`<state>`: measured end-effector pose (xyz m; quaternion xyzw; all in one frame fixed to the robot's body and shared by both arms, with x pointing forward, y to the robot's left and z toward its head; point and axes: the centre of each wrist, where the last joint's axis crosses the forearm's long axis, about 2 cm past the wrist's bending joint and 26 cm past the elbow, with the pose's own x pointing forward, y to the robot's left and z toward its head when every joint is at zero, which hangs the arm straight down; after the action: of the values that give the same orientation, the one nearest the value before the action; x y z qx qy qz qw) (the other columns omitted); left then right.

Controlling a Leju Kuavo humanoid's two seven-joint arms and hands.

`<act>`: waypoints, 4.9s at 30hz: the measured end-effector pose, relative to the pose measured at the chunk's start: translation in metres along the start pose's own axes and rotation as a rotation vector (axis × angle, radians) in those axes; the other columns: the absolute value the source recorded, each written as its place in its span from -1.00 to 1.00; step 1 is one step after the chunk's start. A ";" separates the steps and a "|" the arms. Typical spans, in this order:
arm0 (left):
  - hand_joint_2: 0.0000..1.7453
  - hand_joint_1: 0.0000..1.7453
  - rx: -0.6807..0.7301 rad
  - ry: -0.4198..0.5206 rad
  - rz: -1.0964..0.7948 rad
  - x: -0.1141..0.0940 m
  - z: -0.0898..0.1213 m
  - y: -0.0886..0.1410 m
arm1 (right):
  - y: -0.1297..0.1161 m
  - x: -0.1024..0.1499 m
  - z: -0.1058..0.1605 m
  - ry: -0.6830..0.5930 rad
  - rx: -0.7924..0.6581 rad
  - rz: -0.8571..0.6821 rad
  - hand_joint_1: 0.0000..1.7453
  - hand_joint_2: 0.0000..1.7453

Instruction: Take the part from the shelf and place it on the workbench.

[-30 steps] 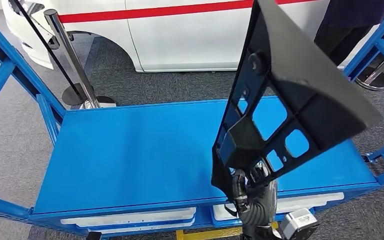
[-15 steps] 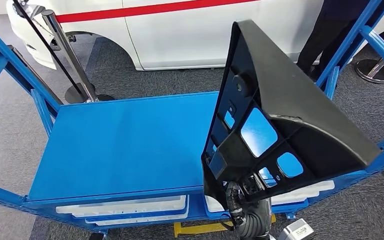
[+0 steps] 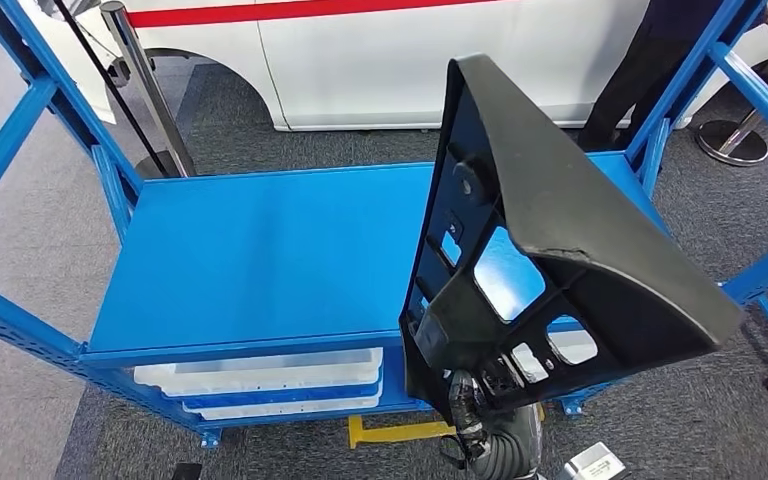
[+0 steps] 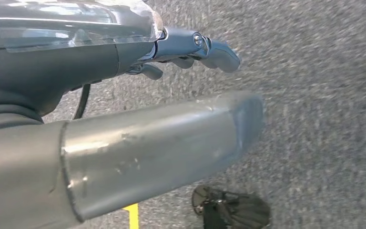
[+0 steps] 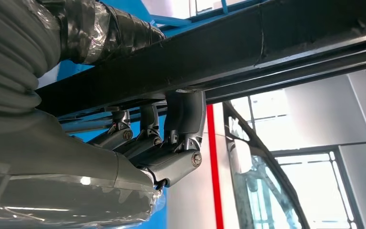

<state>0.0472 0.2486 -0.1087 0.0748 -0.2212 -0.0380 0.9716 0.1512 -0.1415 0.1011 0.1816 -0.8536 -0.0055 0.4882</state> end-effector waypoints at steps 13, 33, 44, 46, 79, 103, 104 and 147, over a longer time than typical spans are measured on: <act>-1.00 -1.00 -0.003 0.011 0.004 -0.002 0.001 0.000 | 0.000 0.000 0.001 0.001 -0.001 -0.001 1.00 1.00; -1.00 -1.00 -0.011 -0.010 0.022 -0.001 0.001 -0.002 | -0.001 0.004 0.006 0.008 -0.007 -0.114 1.00 1.00; -1.00 -1.00 0.001 0.001 0.061 -0.007 0.003 -0.003 | -0.006 0.006 0.020 0.030 -0.041 -0.152 1.00 1.00; -1.00 -1.00 0.006 0.004 0.071 -0.007 0.003 -0.003 | -0.009 0.006 0.025 0.043 -0.061 -0.149 1.00 1.00; -1.00 -1.00 -0.001 -0.090 0.028 -0.002 0.002 -0.005 | -0.041 0.020 0.031 0.012 -0.225 -0.040 1.00 1.00; -1.00 -1.00 0.007 -0.065 0.031 0.002 0.002 -0.008 | -0.045 0.026 0.024 -0.020 -0.232 -0.010 1.00 1.00; -1.00 -1.00 0.008 -0.062 0.035 0.001 0.002 -0.008 | -0.045 0.026 0.024 -0.018 -0.232 -0.009 1.00 1.00; -1.00 -1.00 0.000 -0.004 -0.009 0.004 0.004 -0.017 | -0.042 0.029 0.036 0.014 -0.277 0.028 1.00 1.00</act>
<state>0.0487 0.2308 -0.1066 0.0756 -0.2229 -0.0427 0.9710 0.1202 -0.1961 0.0985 0.1003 -0.8436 -0.1152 0.5147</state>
